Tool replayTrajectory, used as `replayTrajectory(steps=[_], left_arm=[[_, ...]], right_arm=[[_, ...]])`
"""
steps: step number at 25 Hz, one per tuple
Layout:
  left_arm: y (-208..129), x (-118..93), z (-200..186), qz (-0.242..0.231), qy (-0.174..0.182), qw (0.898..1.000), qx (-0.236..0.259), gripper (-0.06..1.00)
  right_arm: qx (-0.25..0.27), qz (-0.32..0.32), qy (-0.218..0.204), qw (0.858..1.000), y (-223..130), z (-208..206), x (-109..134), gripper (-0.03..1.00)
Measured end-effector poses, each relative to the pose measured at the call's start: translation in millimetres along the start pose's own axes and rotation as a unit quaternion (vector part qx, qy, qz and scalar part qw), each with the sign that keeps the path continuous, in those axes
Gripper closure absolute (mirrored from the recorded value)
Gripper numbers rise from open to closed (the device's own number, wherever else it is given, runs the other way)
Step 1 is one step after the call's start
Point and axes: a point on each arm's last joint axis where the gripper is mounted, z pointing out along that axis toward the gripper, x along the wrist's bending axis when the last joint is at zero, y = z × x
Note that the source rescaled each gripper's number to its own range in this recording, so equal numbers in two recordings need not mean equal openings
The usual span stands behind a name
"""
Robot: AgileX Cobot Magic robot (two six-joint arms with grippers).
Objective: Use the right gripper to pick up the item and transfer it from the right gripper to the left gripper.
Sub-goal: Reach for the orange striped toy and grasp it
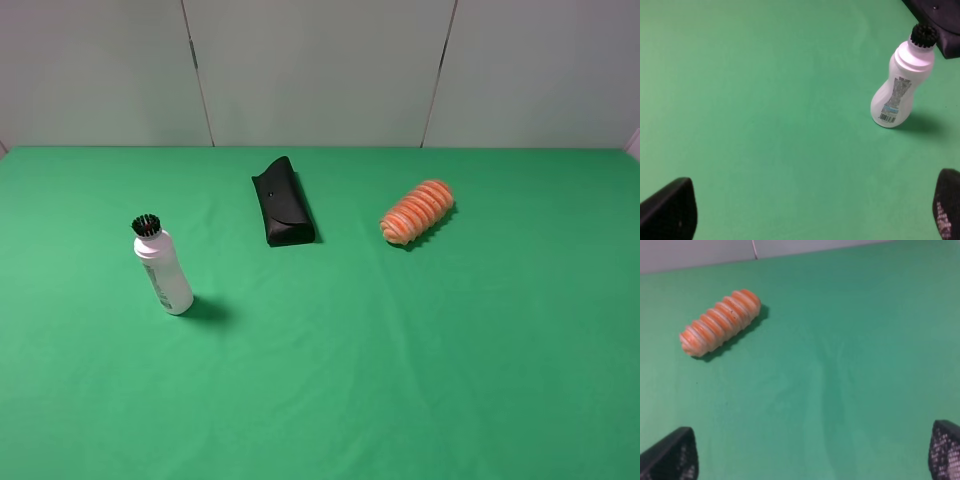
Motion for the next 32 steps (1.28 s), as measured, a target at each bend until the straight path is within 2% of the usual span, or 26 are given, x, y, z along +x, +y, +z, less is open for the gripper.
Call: replayTrajectory(steps=[32], left_arm=[[0.0,0.0,0.0,0.000,0.000,1.000,0.000,-0.06]], right_arm=[[0.001,0.001,-0.002,1.000,-0.1,0.0,-0.3,-0.03]])
